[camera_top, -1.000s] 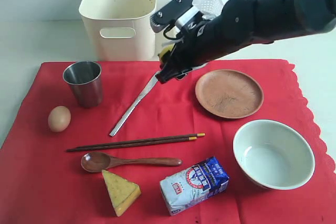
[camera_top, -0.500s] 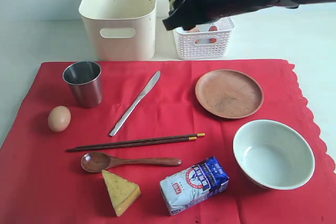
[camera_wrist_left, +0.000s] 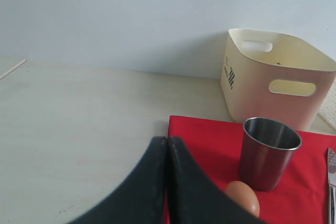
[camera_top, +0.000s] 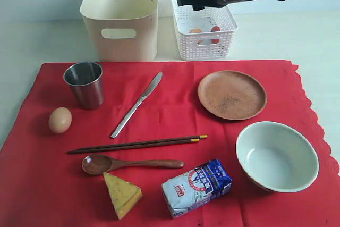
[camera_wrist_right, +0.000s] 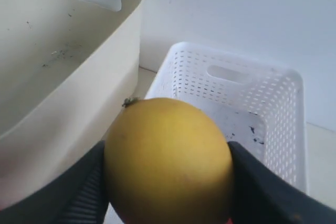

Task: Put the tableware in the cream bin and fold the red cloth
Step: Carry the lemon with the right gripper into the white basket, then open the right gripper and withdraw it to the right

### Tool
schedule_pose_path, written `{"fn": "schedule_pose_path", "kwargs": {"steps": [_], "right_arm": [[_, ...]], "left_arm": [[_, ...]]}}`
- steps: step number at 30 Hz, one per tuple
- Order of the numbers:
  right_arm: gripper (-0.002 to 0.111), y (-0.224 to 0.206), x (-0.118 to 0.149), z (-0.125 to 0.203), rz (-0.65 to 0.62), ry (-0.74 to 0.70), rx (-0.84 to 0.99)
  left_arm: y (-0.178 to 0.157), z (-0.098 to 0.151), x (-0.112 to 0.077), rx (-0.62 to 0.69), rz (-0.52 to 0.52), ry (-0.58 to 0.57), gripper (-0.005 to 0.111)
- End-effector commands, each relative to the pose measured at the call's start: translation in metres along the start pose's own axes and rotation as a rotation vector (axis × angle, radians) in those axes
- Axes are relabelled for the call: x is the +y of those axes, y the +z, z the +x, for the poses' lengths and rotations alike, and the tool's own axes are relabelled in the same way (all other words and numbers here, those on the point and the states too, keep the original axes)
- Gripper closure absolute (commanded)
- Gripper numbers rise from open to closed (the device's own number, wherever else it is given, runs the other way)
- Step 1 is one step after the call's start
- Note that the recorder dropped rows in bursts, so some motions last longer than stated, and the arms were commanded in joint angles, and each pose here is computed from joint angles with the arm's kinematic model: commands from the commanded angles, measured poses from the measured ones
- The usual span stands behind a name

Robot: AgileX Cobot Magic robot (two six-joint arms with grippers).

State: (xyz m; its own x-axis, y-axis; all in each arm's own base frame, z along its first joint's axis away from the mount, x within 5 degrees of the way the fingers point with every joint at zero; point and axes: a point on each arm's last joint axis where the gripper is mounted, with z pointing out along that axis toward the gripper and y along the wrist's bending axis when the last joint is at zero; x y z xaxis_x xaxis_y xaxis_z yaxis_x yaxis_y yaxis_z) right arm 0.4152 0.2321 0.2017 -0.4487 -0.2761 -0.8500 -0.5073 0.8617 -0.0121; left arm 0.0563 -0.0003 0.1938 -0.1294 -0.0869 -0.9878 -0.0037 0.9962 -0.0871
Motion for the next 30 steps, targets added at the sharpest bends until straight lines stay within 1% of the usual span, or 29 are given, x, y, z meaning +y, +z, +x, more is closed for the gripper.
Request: {"fn": "schedule_pose_path", "kwargs": {"steps": [1,5,6,8,10,13,16,20,22,25,30], "right_arm": [[0.108,0.025,-0.004,0.006,0.023,0.063,-0.038],[0.108,0.036,-0.005,0.012,0.039,0.075,-0.062],[0.106,0.038,-0.006,0.013,0.043,0.074,-0.07],[0.099,0.038,-0.007,0.012,0.052,0.103,-0.094],[0.088,0.038,-0.007,0.011,0.058,0.118,-0.106],[0.066,0.038,-0.007,0.011,0.058,0.112,-0.107],[0.05,0.038,-0.007,0.011,0.057,0.112,-0.105],[0.03,0.038,-0.007,0.011,0.058,0.125,-0.105],[0.023,0.037,-0.007,0.01,0.057,0.132,-0.105],[0.018,0.032,-0.006,0.006,0.045,0.133,-0.091],[0.02,0.002,-0.002,-0.02,0.002,0.112,-0.064]], "left_arm": [[-0.001,-0.001,0.0,-0.01,0.001,-0.005,0.104],[-0.001,-0.001,0.0,-0.01,0.001,-0.005,0.104],[-0.001,-0.001,0.0,-0.01,0.001,-0.005,0.104],[-0.001,-0.001,0.0,-0.01,0.001,-0.005,0.104],[-0.001,-0.001,0.0,-0.01,0.001,-0.005,0.104],[-0.001,-0.001,0.0,-0.01,0.001,-0.005,0.104],[-0.001,-0.001,0.0,-0.01,0.001,-0.005,0.104],[-0.001,-0.001,0.0,-0.01,0.001,-0.005,0.104],[-0.001,-0.001,0.0,-0.01,0.001,-0.005,0.104],[-0.001,-0.001,0.0,-0.01,0.001,-0.005,0.104],[-0.001,-0.001,0.0,-0.01,0.001,-0.005,0.104]]}}
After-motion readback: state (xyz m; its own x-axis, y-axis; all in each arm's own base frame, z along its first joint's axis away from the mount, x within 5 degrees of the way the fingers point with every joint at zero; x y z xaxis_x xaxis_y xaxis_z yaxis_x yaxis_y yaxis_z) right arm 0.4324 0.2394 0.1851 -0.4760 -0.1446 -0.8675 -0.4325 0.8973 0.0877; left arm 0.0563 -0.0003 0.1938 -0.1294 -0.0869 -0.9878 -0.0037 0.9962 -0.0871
